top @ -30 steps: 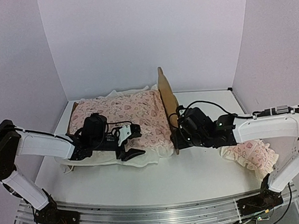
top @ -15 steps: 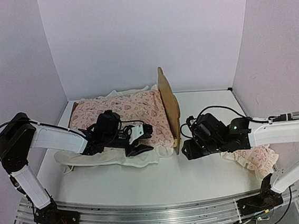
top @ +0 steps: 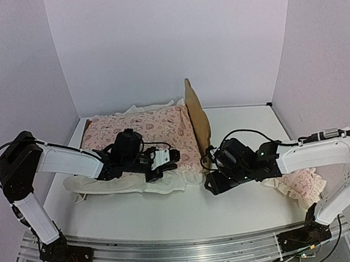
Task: Set up the pet bed
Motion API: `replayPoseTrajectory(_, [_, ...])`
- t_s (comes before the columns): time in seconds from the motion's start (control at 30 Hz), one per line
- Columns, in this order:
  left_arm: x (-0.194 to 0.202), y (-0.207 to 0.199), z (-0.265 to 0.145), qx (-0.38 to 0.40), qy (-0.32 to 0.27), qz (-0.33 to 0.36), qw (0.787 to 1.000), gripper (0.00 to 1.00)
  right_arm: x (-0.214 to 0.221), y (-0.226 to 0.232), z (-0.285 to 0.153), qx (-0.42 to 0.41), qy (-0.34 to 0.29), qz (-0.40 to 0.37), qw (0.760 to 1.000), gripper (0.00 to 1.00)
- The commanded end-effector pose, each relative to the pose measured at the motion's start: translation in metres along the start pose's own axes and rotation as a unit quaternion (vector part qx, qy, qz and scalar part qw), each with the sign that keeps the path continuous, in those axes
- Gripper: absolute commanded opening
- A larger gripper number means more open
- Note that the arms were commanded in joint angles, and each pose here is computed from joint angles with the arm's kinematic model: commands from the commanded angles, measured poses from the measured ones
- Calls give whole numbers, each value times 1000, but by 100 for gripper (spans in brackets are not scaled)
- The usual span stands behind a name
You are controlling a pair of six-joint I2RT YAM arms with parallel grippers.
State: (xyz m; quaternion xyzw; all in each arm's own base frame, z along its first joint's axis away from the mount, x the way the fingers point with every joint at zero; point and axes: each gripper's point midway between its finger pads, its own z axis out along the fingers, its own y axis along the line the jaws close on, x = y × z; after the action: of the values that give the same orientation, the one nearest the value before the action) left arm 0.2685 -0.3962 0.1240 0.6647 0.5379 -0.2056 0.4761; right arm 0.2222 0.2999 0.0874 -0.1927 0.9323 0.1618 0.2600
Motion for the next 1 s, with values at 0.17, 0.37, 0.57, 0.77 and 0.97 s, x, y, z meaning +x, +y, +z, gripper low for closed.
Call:
replayPoseTrajectory(0.17, [-51,68,-49,-48,-50,-76,995,0,-31,33,-2,-68,-59,-52,995,54])
replayPoseTrajectory(0.37, [-55,96,-77,-58,-68,-128,988,0,-45,49,-22,-104,-77,-77,989,55])
replayPoseTrajectory(0.57, [-59,117,-94,-86,-75,-154,981,0,-67,59,-33,-107,-99,-85,986,54])
replayPoseTrajectory(0.77, [-64,143,-113,-130,-91,-164,974,0,-99,61,-31,-72,-127,-84,986,46])
replayPoseTrajectory(0.97, [-60,147,-118,-147,-84,-151,974,0,-119,58,-15,-28,-142,-78,986,33])
